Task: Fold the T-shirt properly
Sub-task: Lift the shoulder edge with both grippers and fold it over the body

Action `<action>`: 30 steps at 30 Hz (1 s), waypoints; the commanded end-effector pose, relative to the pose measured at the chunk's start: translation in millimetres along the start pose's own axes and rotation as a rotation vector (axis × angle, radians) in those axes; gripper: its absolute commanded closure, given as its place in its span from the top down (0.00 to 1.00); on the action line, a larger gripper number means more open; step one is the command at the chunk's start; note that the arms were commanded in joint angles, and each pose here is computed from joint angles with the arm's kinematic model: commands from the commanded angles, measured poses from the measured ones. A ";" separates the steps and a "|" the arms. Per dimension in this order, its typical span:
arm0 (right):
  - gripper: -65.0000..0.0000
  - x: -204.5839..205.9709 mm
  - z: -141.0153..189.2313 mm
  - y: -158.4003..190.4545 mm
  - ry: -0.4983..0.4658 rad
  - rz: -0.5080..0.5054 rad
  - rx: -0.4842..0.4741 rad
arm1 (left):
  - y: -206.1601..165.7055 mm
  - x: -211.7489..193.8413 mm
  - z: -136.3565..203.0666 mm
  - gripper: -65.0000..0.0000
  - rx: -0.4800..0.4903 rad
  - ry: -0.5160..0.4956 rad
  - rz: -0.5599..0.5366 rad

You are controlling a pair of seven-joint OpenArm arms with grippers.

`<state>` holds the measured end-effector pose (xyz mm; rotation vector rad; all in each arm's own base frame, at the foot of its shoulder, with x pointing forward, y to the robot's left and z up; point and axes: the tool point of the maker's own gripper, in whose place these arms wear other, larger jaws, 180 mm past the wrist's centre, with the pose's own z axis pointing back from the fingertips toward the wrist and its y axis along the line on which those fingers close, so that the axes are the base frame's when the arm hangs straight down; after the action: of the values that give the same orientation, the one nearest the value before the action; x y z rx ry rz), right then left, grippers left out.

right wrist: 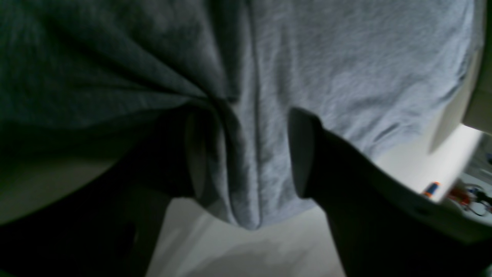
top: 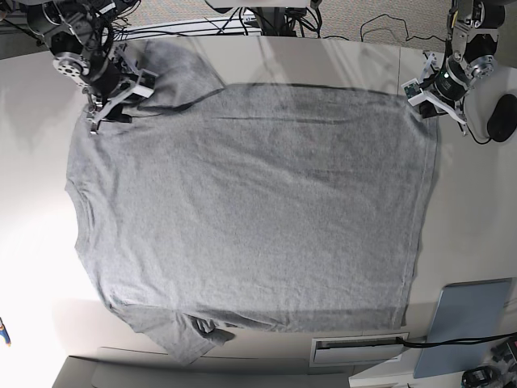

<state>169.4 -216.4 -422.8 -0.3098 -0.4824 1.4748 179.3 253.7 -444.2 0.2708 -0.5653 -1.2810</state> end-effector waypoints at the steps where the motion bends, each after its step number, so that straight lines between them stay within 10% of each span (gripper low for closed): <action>1: 0.42 -13.5 -1.6 38.1 0.061 0.030 0.145 | -33.9 -6.2 0.8 0.00 -0.132 0.028 0.000; 7: 0.00 -36.8 0.8 34.4 0.197 0.061 0.132 | -33.8 -2.2 0.7 0.00 -0.131 0.007 0.015; 30: 0.00 -19.0 64.6 43.8 0.250 -0.006 0.028 | -47.4 -1.0 75.6 0.00 -0.114 -0.049 0.349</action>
<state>95.1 -235.7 -396.2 -0.4412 -0.2514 1.4030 94.7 250.2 -411.7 0.0387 -0.5277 -0.9722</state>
